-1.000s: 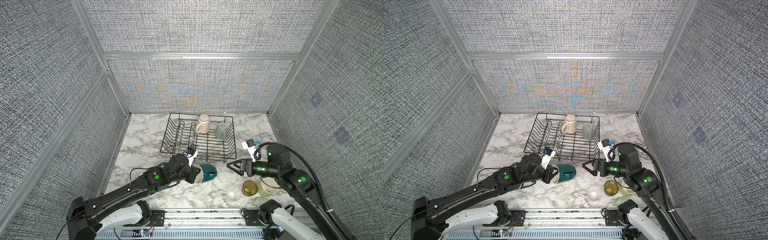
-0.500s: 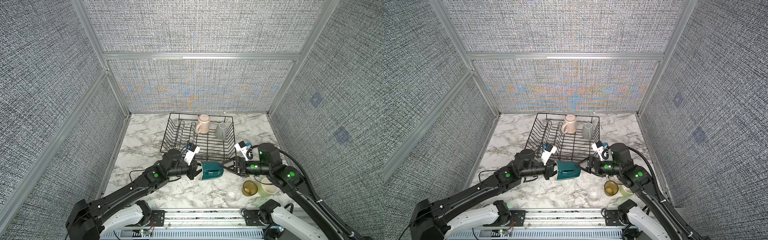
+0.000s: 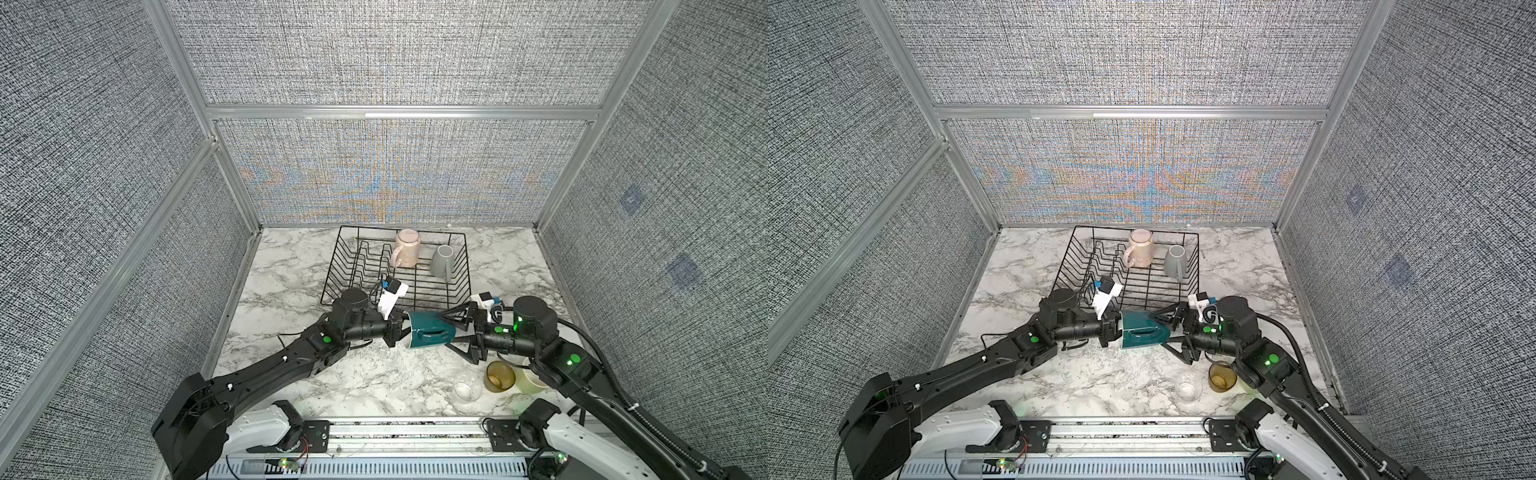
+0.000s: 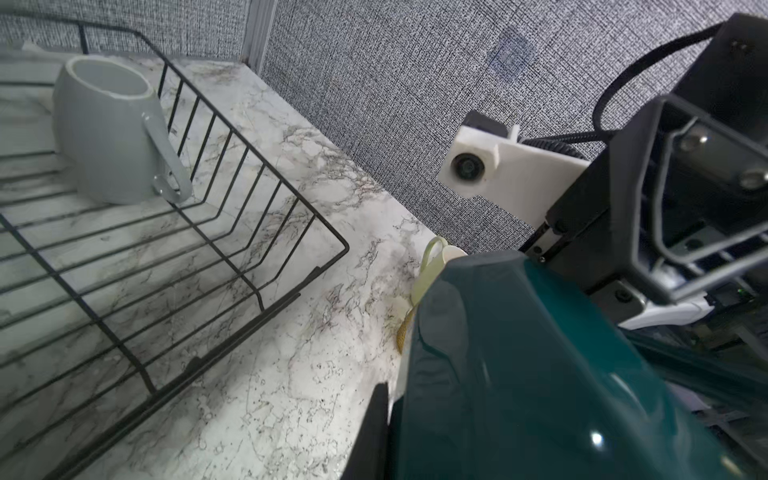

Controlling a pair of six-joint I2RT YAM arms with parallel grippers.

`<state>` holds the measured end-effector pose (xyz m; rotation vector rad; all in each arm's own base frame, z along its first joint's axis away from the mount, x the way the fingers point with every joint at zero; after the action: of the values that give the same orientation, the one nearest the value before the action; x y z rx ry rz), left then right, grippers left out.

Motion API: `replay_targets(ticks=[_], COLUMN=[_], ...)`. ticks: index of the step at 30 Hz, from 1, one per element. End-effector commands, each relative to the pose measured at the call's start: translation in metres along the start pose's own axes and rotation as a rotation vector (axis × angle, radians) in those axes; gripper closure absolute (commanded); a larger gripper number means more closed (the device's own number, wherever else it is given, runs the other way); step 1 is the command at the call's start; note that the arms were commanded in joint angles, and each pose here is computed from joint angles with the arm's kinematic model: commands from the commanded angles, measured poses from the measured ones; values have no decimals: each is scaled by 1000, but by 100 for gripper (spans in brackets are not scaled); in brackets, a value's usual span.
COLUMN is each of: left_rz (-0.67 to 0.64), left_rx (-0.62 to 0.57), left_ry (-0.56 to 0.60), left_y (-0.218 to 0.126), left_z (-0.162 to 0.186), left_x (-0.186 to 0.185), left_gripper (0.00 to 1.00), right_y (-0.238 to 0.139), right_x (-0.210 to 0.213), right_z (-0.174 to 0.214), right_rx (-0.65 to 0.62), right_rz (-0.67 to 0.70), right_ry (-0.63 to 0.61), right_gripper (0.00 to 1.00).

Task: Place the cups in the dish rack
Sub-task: 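Grasp the green mug's base with the right gripper while the left gripper holds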

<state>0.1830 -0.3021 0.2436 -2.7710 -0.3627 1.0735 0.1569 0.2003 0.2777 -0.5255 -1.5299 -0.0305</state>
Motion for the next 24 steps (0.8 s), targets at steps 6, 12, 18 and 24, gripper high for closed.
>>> replay_targets(ticks=[6,12,18,24], left_rz=[120,151,117,150], left_rx=[-139,-201,-183,-177], left_ry=[214,256,268,261], left_y=[13,15,18,24], left_z=[-24,-21,-14,-12], left_x=[-11,-7,1,2], left_gripper=[100,100,100,100], right_y=[19,28,31,37], right_x=[2,1,-11,-8], right_z=[-16,-16,-15,-15], right_rx=[-138,-141,-159,-176], right_rz=[16,0,45,15], right_ry=[129,188,225,223], right_gripper=[3,8,8,9])
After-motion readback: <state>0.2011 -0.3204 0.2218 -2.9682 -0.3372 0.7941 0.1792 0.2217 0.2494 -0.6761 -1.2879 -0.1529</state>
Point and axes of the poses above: each gripper's point midway between its finger pads, its own y axis out along the fingers, its own x axis along the line the jaws close on, z = x × y, the point moved 4 cm from there along -y, back along the fingers, and after that the axes turned 9 degrees about -y, right-handed, at the moved point
